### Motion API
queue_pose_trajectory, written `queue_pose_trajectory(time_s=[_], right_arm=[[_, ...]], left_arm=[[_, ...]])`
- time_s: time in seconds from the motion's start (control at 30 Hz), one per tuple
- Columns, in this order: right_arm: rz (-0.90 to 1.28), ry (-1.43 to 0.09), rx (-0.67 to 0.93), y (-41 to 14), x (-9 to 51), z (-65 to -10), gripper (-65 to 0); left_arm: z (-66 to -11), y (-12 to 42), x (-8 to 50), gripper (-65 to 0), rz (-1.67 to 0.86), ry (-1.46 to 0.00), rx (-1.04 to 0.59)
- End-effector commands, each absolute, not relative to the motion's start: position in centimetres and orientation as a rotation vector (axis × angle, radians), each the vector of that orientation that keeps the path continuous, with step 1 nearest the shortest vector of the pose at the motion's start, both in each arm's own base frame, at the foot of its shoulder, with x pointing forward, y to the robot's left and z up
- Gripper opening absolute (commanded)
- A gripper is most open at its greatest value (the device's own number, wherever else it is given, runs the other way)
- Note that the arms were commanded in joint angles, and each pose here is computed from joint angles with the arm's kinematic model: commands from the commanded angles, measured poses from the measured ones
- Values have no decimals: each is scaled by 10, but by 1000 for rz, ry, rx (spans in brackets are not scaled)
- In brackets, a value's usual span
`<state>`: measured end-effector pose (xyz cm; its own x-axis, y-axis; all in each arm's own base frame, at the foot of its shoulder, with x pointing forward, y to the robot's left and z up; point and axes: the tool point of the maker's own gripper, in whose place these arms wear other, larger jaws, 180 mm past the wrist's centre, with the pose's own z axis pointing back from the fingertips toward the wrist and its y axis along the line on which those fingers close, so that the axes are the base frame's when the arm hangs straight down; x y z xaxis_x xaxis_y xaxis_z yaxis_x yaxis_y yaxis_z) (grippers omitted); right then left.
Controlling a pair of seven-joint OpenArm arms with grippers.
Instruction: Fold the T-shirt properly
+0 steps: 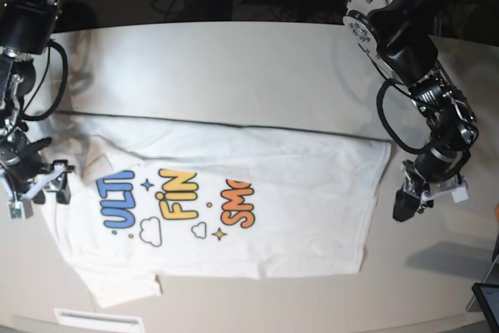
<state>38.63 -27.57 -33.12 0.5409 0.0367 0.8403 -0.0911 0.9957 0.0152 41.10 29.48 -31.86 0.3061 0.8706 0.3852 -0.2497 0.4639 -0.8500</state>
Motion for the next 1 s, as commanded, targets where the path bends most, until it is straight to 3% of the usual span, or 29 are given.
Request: queue_pose_trajectory(time_s=[0.0, 0.2, 0.6, 0.97], right_arm=[[107, -1065, 38, -278, 391, -307, -310], [252, -1040, 52, -235, 354, -314, -310], [267, -926, 100, -191, 322, -355, -312], [208, -869, 102, -188, 319, -379, -312]], left_arm=[[-290, 304, 418, -435, 781, -1056, -745], [-250, 278, 402, -435, 490, -1135, -582], [-271, 279, 345, -437, 331, -1144, -237], [-289, 283, 327, -437, 337, -1090, -212]])
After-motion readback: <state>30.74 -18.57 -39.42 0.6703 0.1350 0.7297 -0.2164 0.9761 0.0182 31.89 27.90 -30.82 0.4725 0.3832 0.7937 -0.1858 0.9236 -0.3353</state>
